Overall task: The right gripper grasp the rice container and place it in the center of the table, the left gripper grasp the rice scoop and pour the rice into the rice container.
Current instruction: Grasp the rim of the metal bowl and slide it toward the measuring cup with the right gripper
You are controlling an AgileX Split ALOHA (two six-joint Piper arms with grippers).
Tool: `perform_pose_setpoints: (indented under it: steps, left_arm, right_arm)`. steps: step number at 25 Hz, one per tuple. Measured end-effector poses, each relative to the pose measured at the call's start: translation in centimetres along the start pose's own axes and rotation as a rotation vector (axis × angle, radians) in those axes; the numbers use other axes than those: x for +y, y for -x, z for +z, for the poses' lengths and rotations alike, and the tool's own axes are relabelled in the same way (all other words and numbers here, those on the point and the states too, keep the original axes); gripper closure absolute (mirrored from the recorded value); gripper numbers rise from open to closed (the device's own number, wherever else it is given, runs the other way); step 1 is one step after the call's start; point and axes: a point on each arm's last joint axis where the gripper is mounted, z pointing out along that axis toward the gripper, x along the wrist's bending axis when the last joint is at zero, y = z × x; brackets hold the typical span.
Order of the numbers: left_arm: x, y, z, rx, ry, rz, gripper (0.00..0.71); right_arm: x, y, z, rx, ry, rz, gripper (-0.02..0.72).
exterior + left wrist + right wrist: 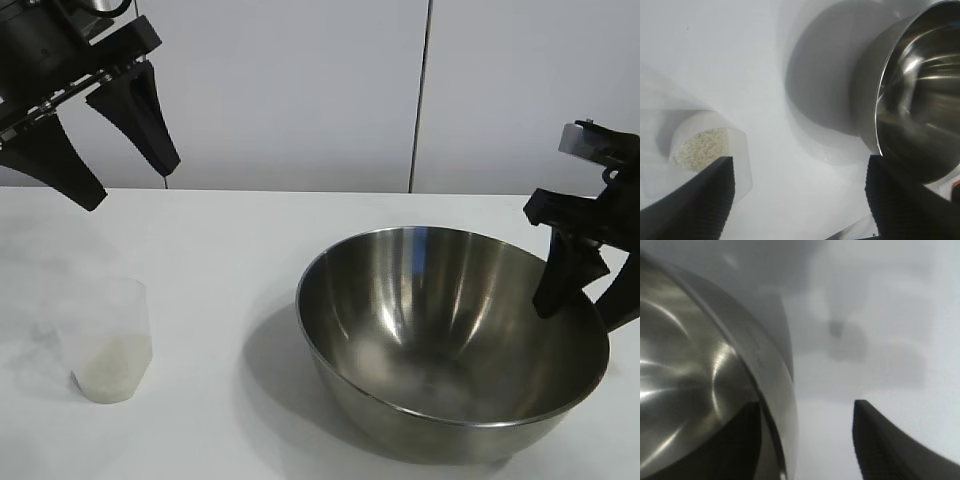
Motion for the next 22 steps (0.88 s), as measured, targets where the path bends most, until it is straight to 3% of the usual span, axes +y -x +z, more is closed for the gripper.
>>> perform_pose_setpoints:
  steps: [2, 4, 13, 18, 22]
  left_arm:
    - [0.0, 0.0, 0.0, 0.0, 0.0, 0.0, 0.179]
    - [0.0, 0.0, 0.0, 0.0, 0.0, 0.0, 0.179]
    - [0.0, 0.0, 0.0, 0.0, 0.0, 0.0, 0.179]
    - [0.0, 0.0, 0.0, 0.0, 0.0, 0.0, 0.179]
    - [0.0, 0.0, 0.0, 0.0, 0.0, 0.0, 0.179]
  right_arm:
    - [0.0, -0.1, -0.1, 0.005, 0.001, -0.02, 0.634]
    - [-0.1, -0.2, -0.2, 0.01, -0.002, -0.041, 0.673]
    - [2.1, -2.3, -2.8, 0.162, -0.017, -0.071, 0.684]
    - [2.8, -3.7, -3.3, 0.161, -0.004, -0.056, 0.684]
    - [2.3, -6.2, -2.2, 0.136, -0.018, -0.103, 0.684]
